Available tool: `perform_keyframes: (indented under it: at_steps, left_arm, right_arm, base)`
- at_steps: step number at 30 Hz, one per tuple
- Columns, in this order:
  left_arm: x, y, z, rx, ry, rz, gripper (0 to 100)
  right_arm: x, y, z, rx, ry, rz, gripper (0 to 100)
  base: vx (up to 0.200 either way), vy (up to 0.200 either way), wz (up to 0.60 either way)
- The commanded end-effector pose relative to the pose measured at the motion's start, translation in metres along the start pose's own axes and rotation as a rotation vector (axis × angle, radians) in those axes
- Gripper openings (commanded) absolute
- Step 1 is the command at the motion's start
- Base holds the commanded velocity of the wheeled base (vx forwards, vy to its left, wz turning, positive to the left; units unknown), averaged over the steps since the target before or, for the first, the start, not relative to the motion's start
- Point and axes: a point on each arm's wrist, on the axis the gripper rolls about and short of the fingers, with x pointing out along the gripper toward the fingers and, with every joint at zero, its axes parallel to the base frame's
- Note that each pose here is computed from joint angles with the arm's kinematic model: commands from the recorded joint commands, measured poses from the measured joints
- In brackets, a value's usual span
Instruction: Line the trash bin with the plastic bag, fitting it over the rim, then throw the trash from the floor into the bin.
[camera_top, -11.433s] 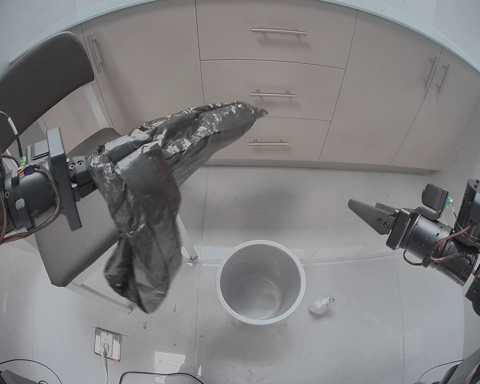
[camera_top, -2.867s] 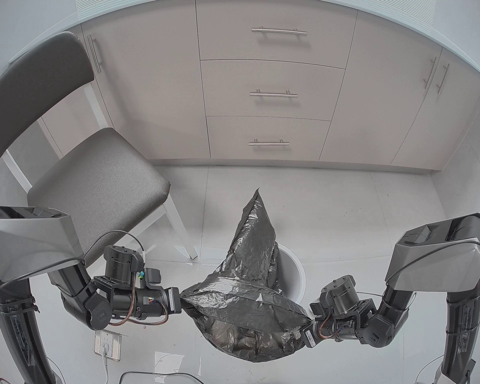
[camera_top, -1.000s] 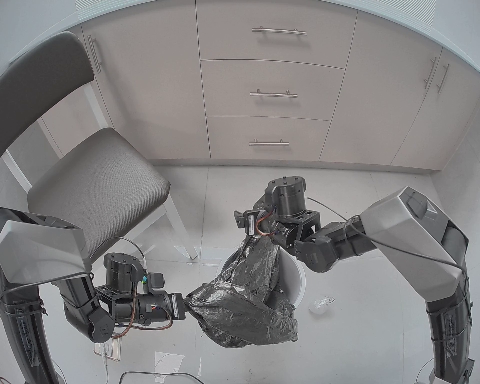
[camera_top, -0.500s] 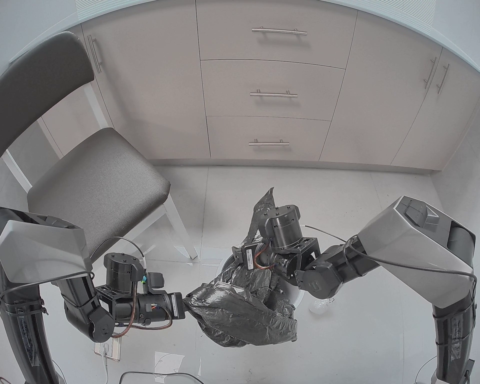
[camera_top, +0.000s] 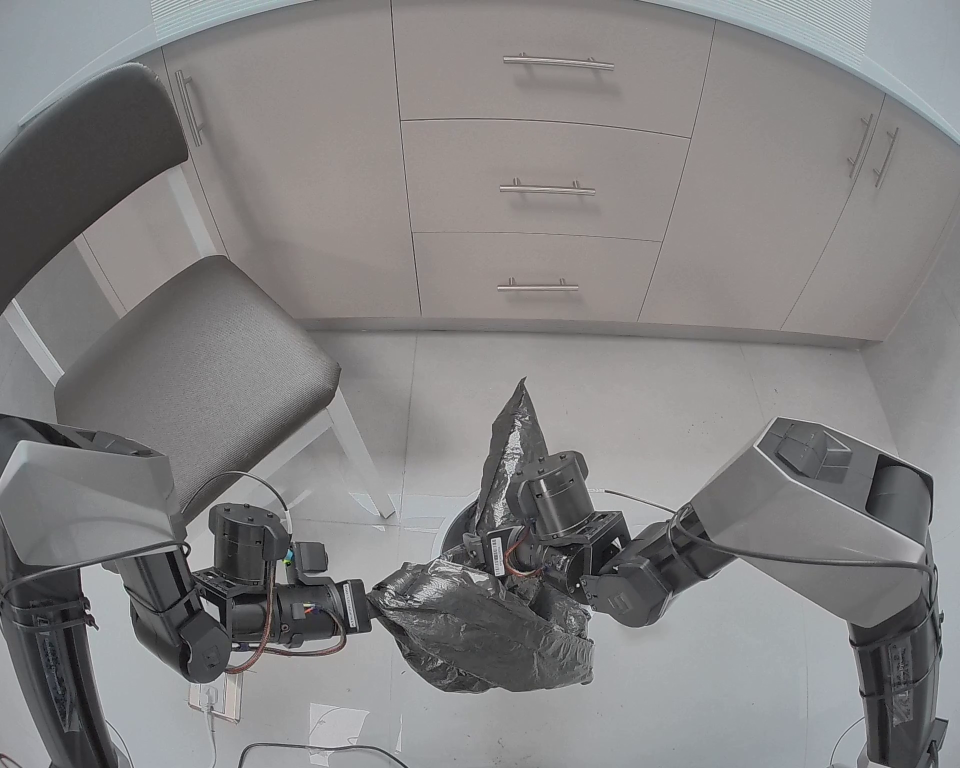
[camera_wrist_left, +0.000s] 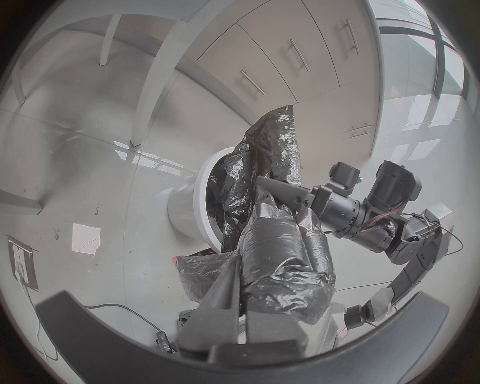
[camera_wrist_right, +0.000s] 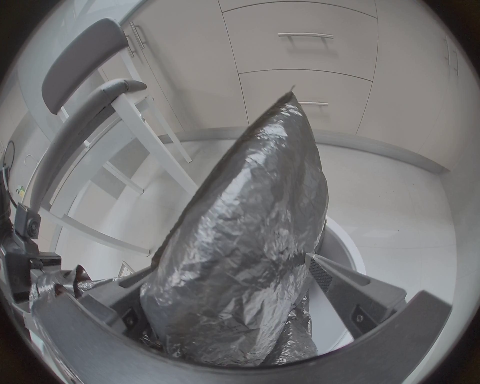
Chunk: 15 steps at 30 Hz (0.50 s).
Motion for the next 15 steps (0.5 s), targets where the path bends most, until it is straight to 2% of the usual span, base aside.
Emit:
perform_keyframes:
  at_steps: [1,5,11,15]
  left_arm:
    - [0.001,0.001,-0.001,-0.003,0.003,0.002,0]
    - [0.001,0.001,-0.001,-0.003,0.004,0.002,0]
    - [0.001,0.001,-0.001,-0.004,0.005,0.003,0]
    - [0.001,0.001,-0.001,-0.004,0.005,0.003,0]
  right_arm:
    - [0.005,-0.003,-0.006,0.002,0.015,-0.009,100]
    - [-0.006,-0.005,0.012,0.02,-0.025,-0.003,100]
    - [-0.019,-0.021,0.059,0.063,-0.135,-0.018,100]
    - [-0.012,-0.032,0.075,0.075,-0.139,-0.048,100]
  base:
    - [0.0,0.0,0.0]
    - [0.0,0.0,0.0]
    - [0.0,0.0,0.0]
    - [0.0,0.0,0.0]
